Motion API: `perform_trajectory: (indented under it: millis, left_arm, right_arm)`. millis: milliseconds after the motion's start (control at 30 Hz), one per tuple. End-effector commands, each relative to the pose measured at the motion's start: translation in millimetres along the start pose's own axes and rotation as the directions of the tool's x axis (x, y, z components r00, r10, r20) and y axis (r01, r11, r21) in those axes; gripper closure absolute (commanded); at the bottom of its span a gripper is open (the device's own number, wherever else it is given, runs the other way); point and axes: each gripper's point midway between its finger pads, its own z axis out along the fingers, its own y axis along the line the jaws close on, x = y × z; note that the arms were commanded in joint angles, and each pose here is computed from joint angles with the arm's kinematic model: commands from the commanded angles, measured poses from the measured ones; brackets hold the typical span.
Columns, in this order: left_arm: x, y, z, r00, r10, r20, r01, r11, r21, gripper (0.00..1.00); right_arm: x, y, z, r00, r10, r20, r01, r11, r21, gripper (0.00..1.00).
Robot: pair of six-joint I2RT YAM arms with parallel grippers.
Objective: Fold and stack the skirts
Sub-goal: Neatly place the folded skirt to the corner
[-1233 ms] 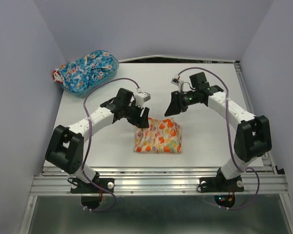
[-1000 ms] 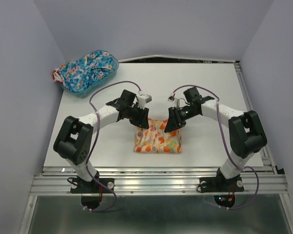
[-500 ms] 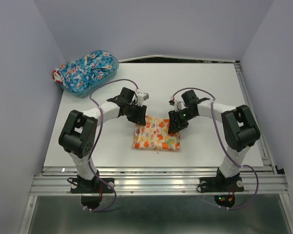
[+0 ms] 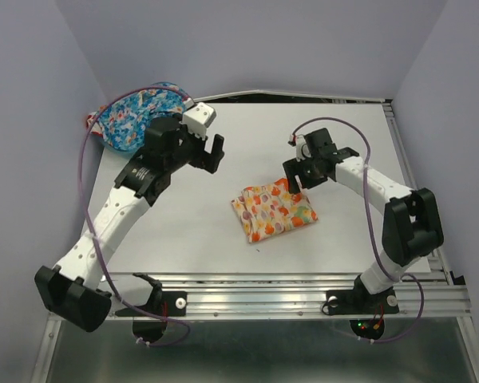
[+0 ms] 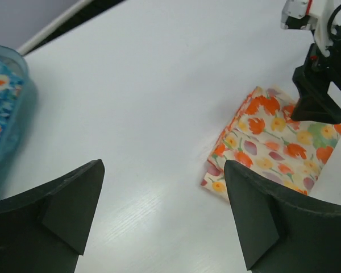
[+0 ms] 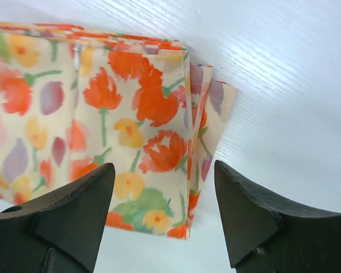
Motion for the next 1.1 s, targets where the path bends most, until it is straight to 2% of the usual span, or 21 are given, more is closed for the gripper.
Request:
perform_trajectory:
  millis: [0,100,133,233,300,467,567,700,867,933,1067]
  left_arm:
    - [12.2,35.0,-25.9,0.998,0.035,-0.046,-0.041,0.988,-0.152,0.01]
    - [29.2,59.9,-34.7,0.995,-0.029,-0.092,0.008,0.976,-0.216,0.02]
    - [33.5,64.4,-38.0,0.994,-0.051,-0.101,0.027,0.973,-0.229,0.01]
    - [50.0,70.2,-42.5,0.988,-0.082,-0.132,0.049,0.971,-0.235,0.01]
    - [61.0,64.7,-43.1,0.984,-0.089,-0.153,0.056,0.977,-0.207,0.01]
    - [74.7,62.0,-43.5,0.978,-0.113,-0.175,0.077,0.977,-0.2,0.01]
    - [75.7,64.4,-44.0,0.977,-0.117,-0.18,0.078,0.975,-0.209,0.01]
    - [67.8,64.6,-44.4,0.979,-0.112,-0.17,0.077,0.977,-0.201,0.01]
    - [63.8,65.0,-43.3,0.98,-0.119,-0.162,0.087,0.977,-0.192,0.01]
    - [66.0,64.6,-41.9,0.979,-0.114,-0.172,0.082,0.979,-0.186,0.01]
    - [71.0,65.7,-38.7,0.975,-0.11,-0.193,0.074,0.981,-0.182,0.01]
  right_arm:
    - [-44.8,12.1,-60.6,0.986,0.037,0.163,-0.036,0.999,-0.009,0.24]
    - [-30.4,23.6,-49.5,0.988,0.088,0.13,-0.081,0.995,-0.06,0.23]
    - [-20.3,37.9,-44.7,0.991,0.077,0.111,-0.068,0.994,-0.089,0.23]
    - [-23.0,65.6,-43.6,0.987,-0.031,0.16,0.045,0.995,-0.085,0.22]
    - [-26.3,72.4,-45.1,0.984,-0.046,0.174,0.06,0.995,-0.077,0.22]
    - [-1.7,95.3,-18.8,0.995,-0.06,0.075,0.068,0.991,-0.115,0.23]
    - [18.5,96.7,-0.4,1.0,-0.016,-0.003,0.016,0.994,-0.107,0.21]
    - [55.8,75.2,31.3,0.992,-0.002,-0.129,0.001,1.0,-0.005,0.19]
    - [62.2,56.4,60.0,0.981,0.024,-0.192,-0.004,0.994,0.108,0.19]
    - [61.4,36.0,66.0,0.978,0.061,-0.201,-0.029,0.987,0.158,0.19]
    - [63.7,-37.9,70.4,0.967,0.136,-0.216,-0.084,0.968,0.235,0.2]
